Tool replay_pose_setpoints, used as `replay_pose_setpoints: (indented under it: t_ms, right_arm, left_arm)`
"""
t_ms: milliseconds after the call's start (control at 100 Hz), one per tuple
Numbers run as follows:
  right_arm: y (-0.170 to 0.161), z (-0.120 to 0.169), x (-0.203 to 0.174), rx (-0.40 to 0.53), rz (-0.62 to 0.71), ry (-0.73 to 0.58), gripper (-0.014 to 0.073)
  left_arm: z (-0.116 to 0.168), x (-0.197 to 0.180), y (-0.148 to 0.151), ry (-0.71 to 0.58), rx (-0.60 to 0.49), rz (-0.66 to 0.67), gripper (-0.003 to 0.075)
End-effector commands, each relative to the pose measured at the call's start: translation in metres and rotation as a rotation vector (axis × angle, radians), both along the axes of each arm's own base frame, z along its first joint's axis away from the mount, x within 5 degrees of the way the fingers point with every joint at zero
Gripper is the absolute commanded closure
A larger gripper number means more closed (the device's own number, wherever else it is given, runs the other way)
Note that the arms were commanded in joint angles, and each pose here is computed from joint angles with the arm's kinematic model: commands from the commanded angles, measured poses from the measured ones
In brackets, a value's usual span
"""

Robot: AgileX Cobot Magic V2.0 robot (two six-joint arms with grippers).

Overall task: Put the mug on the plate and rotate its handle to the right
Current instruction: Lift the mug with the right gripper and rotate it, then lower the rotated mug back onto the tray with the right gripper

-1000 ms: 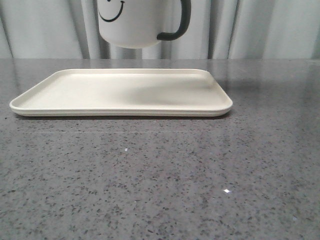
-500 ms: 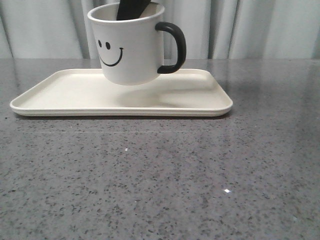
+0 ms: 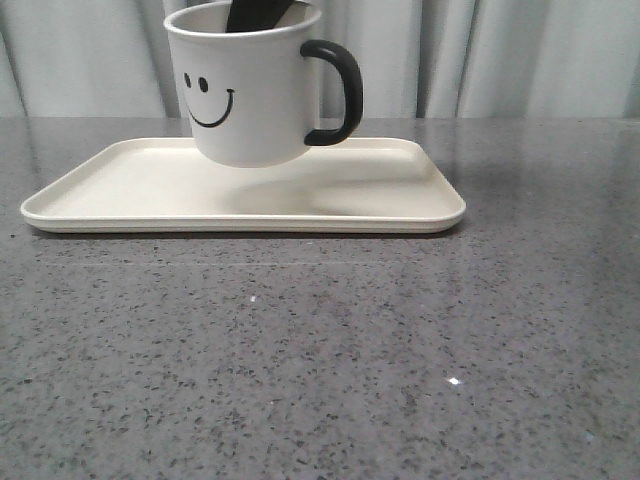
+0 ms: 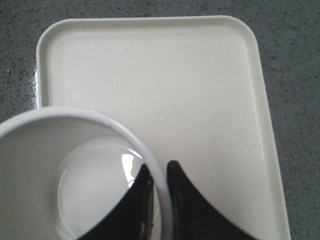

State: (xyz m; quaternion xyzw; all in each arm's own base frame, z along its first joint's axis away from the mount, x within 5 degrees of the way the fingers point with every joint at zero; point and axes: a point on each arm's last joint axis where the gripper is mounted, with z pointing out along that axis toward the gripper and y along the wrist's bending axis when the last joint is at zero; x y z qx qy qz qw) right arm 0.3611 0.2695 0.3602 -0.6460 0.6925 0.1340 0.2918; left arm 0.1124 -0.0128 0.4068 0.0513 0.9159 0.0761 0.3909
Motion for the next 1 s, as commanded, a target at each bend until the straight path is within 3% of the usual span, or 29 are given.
replay_pose_setpoints:
  t_ms: [0, 540, 990]
  right_arm:
    - [-0.010, 0.033, -0.021, 0.024, 0.070, -0.022, 0.0660]
    - [0.000, 0.040, -0.030, 0.142, 0.238, -0.036, 0.0660]
    - [-0.001, 0.039, -0.028, 0.120, 0.256, -0.060, 0.0661]
  left_arm:
    - [0.009, 0.000, 0.001, -0.060, -0.008, -0.003, 0.0740]
    - [0.009, 0.000, 0.001, -0.053, -0.007, 0.000, 0.0740]
    - [0.009, 0.000, 0.001, -0.053, -0.007, 0.000, 0.0740]
